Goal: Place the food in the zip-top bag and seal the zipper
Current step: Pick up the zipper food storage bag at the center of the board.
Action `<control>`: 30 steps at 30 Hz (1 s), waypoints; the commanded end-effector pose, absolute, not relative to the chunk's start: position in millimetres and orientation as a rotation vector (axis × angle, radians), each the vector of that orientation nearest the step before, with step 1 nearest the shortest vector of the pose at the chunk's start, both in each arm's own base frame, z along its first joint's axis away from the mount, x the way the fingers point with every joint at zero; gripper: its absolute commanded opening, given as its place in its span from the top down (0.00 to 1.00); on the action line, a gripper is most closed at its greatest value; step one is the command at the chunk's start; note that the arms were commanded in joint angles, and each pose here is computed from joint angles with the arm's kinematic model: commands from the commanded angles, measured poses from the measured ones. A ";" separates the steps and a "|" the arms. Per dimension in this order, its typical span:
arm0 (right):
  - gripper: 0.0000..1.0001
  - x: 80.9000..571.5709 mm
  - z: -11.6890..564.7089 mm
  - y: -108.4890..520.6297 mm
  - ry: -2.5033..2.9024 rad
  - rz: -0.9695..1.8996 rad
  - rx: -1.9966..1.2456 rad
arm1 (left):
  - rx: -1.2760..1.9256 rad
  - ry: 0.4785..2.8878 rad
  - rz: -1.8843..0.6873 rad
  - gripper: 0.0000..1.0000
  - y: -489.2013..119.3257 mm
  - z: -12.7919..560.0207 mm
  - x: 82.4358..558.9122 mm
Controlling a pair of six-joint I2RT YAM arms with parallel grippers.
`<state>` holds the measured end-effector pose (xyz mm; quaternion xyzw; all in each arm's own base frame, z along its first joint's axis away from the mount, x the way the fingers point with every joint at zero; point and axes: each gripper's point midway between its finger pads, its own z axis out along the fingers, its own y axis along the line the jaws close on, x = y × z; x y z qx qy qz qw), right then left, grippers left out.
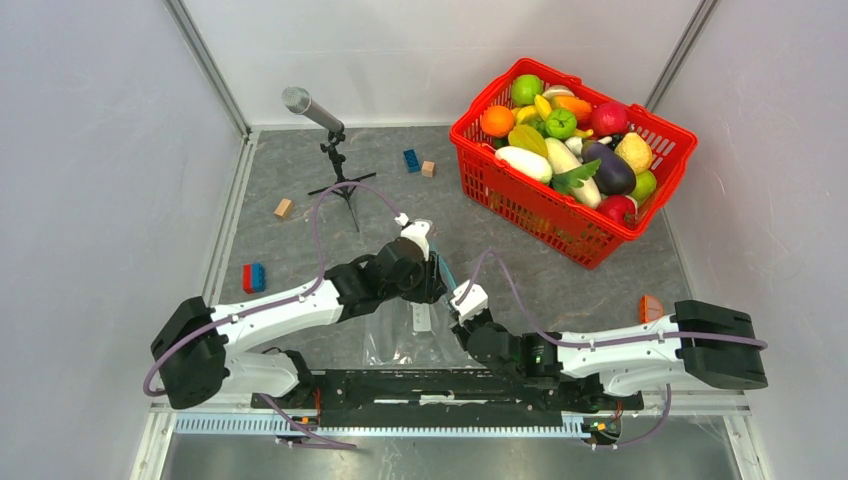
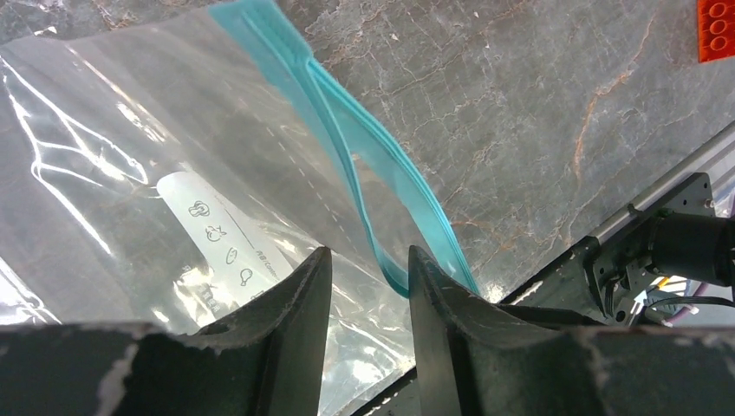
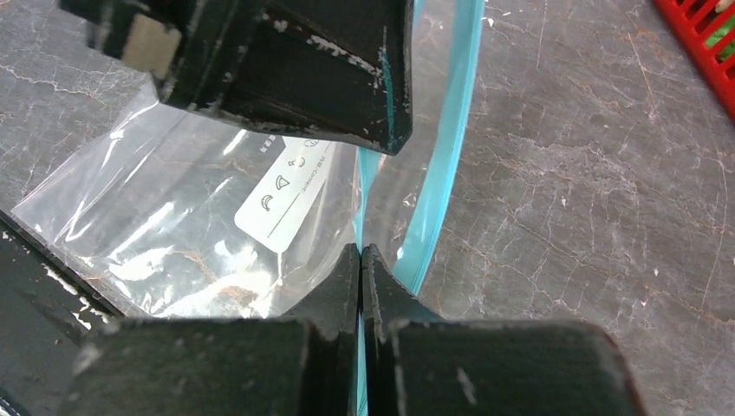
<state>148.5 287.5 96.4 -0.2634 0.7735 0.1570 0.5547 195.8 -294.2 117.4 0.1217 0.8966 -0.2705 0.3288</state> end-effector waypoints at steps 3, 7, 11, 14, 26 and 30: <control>1.00 146.7 117.8 297.8 1.748 0.426 -0.622 | 0.368 2.329 -0.659 0.56 -299.9 119.1 203.5; 1.00 143.8 118.5 302.2 1.738 0.438 -0.649 | 0.379 2.346 -0.646 0.56 -301.1 112.9 203.6; 1.00 142.6 116.2 304.2 1.741 0.436 -0.664 | 0.377 2.349 -0.634 0.64 -299.9 110.8 204.2; 1.00 140.6 116.9 306.6 1.735 0.450 -0.678 | 0.383 2.349 -0.626 0.72 -299.3 110.2 204.7; 0.92 133.2 115.5 312.4 1.751 0.521 -0.681 | 0.404 2.340 -0.651 0.98 -302.1 113.9 202.8; 0.75 136.8 126.1 307.0 1.780 0.591 -0.583 | 0.390 2.302 -0.654 0.98 -295.5 122.6 203.1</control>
